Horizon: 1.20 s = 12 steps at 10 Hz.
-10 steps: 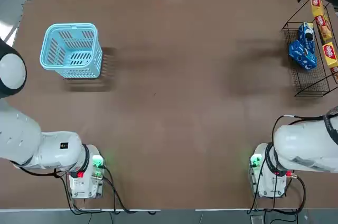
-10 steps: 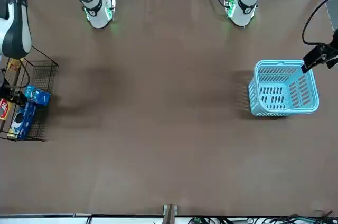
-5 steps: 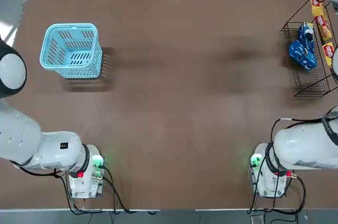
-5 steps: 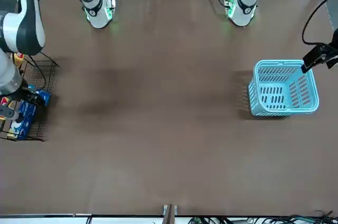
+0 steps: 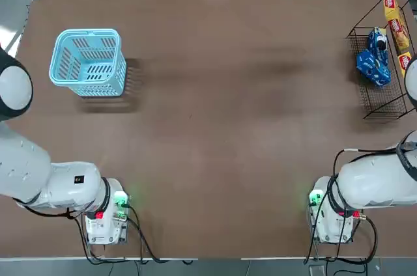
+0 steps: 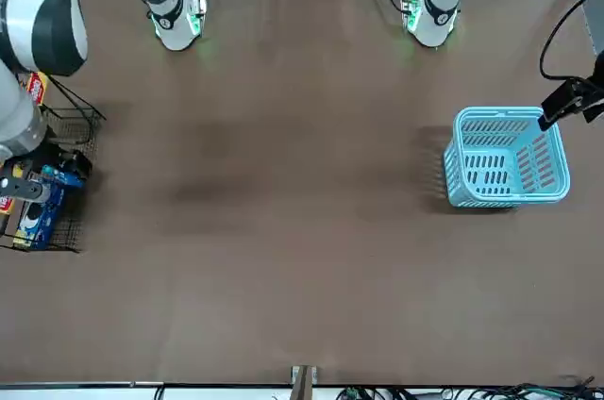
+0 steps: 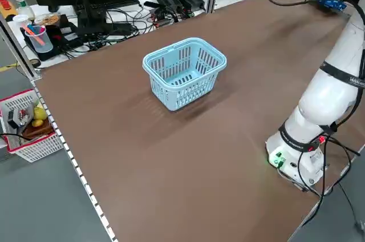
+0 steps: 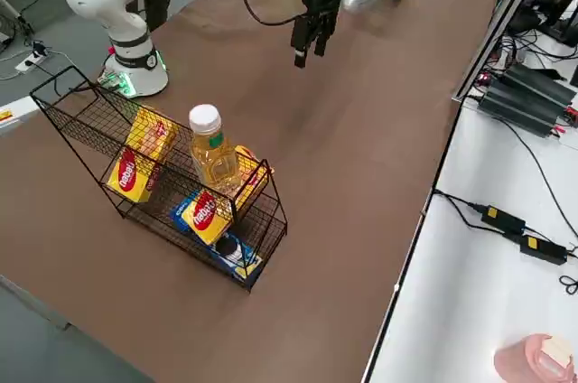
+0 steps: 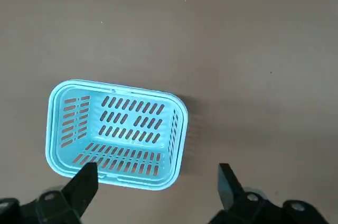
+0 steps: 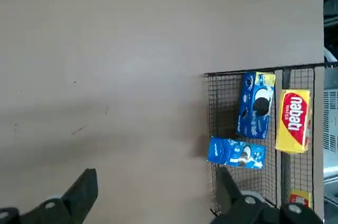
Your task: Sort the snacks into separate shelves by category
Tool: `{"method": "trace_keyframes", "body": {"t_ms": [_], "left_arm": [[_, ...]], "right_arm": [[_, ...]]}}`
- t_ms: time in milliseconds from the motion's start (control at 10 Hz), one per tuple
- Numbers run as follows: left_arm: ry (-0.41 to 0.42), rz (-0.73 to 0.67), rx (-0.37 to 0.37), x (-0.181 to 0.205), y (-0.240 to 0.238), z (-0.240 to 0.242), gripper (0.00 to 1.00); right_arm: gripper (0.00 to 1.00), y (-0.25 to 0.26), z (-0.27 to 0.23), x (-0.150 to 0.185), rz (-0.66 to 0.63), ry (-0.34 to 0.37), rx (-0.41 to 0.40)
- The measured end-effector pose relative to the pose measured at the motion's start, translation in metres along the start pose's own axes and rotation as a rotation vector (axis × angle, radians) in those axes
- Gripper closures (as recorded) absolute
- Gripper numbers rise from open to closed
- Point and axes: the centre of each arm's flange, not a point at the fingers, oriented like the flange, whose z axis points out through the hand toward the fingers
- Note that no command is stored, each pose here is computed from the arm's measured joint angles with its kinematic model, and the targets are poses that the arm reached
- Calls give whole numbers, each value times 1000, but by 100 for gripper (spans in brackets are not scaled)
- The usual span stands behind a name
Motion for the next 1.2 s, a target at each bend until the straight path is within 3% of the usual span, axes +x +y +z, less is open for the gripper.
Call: {"method": "trace_keyframes", "body": {"t_ms": [500,800,1200], "left_arm": [[0,0,0,0,0,0,0],[0,0,0,0,0,0,0],[0,1,0,0,0,0,0]], "right_arm": [[1,13,-12,-3,-99,-7,146],[1,31,-65,-13,-106,0,192],[0,28,-86,-17,-106,18,202]]}}
